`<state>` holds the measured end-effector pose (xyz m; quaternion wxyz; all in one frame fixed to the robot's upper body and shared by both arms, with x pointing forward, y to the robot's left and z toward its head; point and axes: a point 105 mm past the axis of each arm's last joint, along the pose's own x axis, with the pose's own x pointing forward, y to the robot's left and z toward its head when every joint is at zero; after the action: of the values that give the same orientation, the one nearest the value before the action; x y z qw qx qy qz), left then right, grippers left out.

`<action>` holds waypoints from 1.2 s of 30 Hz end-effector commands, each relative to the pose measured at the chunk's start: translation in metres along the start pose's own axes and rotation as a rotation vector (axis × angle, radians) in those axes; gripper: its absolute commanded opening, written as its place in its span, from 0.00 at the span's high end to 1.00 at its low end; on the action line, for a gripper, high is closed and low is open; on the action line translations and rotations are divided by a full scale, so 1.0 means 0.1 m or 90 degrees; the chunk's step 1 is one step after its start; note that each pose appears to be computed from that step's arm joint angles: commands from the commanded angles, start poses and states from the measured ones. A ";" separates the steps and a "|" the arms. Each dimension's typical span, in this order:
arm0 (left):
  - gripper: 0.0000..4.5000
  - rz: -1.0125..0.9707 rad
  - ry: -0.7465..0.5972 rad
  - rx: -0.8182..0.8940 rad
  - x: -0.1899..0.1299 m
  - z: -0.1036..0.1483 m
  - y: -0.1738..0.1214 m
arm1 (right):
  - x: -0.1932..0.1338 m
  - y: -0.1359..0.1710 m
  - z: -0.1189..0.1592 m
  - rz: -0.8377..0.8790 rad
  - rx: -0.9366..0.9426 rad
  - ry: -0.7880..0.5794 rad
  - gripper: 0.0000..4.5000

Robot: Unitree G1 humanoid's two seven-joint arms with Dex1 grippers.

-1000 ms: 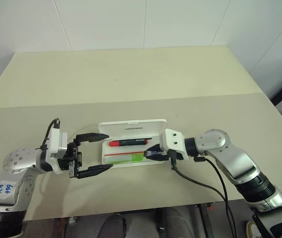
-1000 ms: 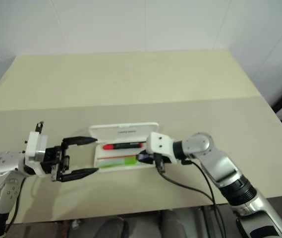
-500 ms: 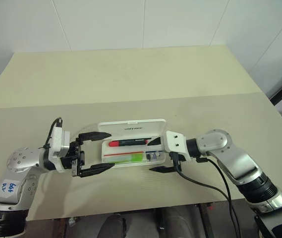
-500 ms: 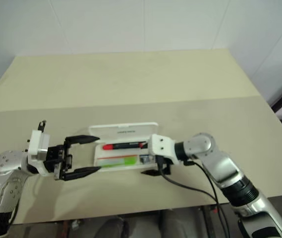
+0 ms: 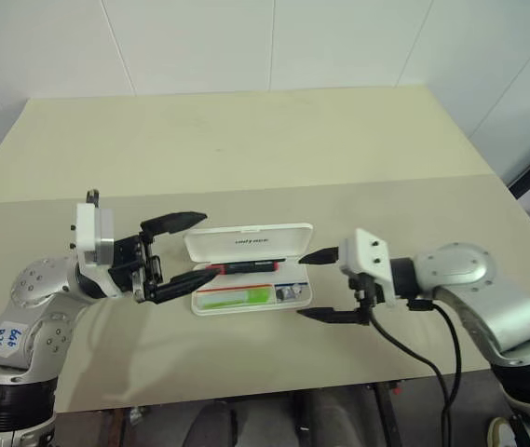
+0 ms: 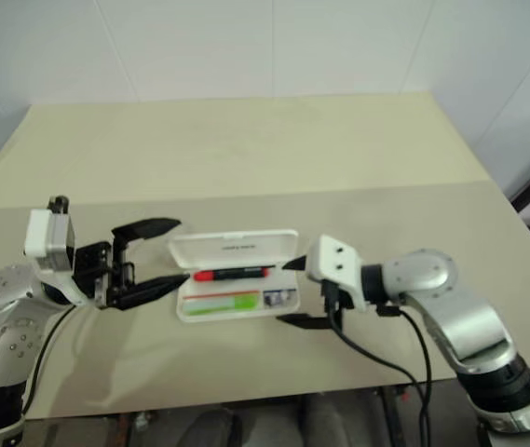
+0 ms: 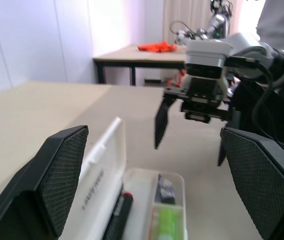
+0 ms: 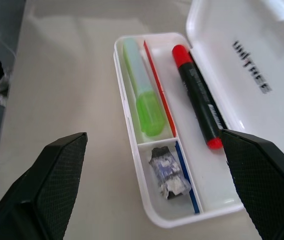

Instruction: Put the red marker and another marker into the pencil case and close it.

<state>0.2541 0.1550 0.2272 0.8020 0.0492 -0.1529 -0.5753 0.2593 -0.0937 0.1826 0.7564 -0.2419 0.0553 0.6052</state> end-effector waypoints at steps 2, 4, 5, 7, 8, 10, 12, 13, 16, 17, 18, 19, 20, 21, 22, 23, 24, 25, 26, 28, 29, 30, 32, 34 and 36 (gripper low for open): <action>0.00 0.028 -0.041 0.026 0.00 0.23 0.13 | -0.18 -0.09 0.21 -0.064 -0.009 -0.035 0.01; 0.00 0.052 -0.040 0.027 -0.01 0.27 0.25 | -0.27 -0.17 0.27 -0.108 -0.006 -0.052 0.01; 0.00 0.064 -0.037 0.029 -0.02 0.27 0.30 | -0.30 -0.20 0.29 -0.125 -0.003 -0.058 0.01; 0.00 0.089 -0.024 0.023 -0.03 0.26 0.39 | -0.33 -0.23 0.32 -0.147 0.000 -0.068 0.01; 0.00 0.105 -0.018 0.023 -0.04 0.24 0.44 | -0.34 -0.25 0.32 -0.157 0.001 -0.072 0.01; 0.00 0.125 -0.019 0.017 -0.04 0.23 0.54 | -0.38 -0.28 0.32 -0.176 0.004 -0.074 0.01; 0.04 0.144 -0.018 -0.010 -0.06 0.17 0.65 | -0.46 -0.33 0.33 -0.211 0.007 -0.087 0.00; 0.08 0.148 -0.024 -0.028 -0.06 0.15 0.69 | -0.51 -0.34 0.34 -0.227 0.010 -0.098 0.00; 0.28 0.177 -0.011 -0.064 -0.08 0.06 0.79 | -0.60 -0.29 0.33 -0.237 0.012 -0.116 0.00; 0.36 0.182 -0.006 -0.072 -0.08 0.02 0.83 | -0.63 -0.25 0.31 -0.234 0.012 -0.125 0.00; 0.44 0.191 -0.011 -0.083 -0.09 0.00 0.88 | -0.66 -0.20 0.31 -0.230 0.008 -0.142 0.00; 0.52 0.200 -0.012 -0.093 -0.09 -0.03 0.93 | -0.70 -0.15 0.31 -0.225 0.005 -0.160 0.00; 0.60 0.205 -0.019 -0.102 -0.09 -0.04 0.97 | -0.74 -0.13 0.29 -0.229 0.008 -0.169 0.00; 0.68 0.207 -0.031 -0.110 -0.09 -0.04 1.01 | -0.77 -0.11 0.26 -0.234 0.011 -0.168 0.00; 0.74 0.206 -0.039 -0.115 -0.08 -0.04 1.03 | -0.78 -0.09 0.22 -0.237 0.014 -0.162 0.00; 0.83 0.206 -0.042 -0.119 -0.07 -0.05 1.05 | -0.79 -0.08 0.19 -0.240 0.017 -0.155 0.00; 0.92 0.209 -0.039 -0.123 -0.07 -0.08 1.08 | -0.79 -0.06 0.16 -0.242 0.020 -0.147 0.00; 0.99 0.218 -0.034 -0.130 -0.06 -0.11 1.11 | -0.79 -0.05 0.14 -0.244 0.023 -0.142 0.00; 0.99 0.235 -0.021 -0.138 -0.05 -0.17 1.16 | -0.79 -0.04 0.12 -0.248 0.027 -0.140 0.00; 0.99 0.273 0.028 -0.158 -0.04 -0.34 1.26 | -0.79 -0.01 0.08 -0.254 0.035 -0.135 0.00; 0.99 0.278 0.046 -0.163 -0.03 -0.40 1.28 | -0.79 0.00 0.06 -0.256 0.039 -0.131 0.00; 0.99 0.274 0.054 -0.172 0.00 -0.44 1.27 | -0.80 0.02 0.04 -0.259 0.043 -0.126 0.00; 0.99 0.242 0.056 -0.216 0.07 -0.48 1.21 | -0.83 0.05 0.01 -0.263 0.050 -0.116 0.00; 0.99 0.237 0.122 -0.317 0.11 -0.67 1.19 | -0.91 0.12 -0.06 -0.269 0.066 -0.097 0.00; 0.99 0.230 0.174 -0.374 0.11 -0.77 1.15 | -0.96 0.18 -0.11 -0.270 0.080 -0.082 0.00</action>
<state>0.3856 0.1747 0.1810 0.8881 -0.1375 0.0904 -0.4292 0.2280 -0.1810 0.1916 0.8871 -0.1420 0.0124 0.4391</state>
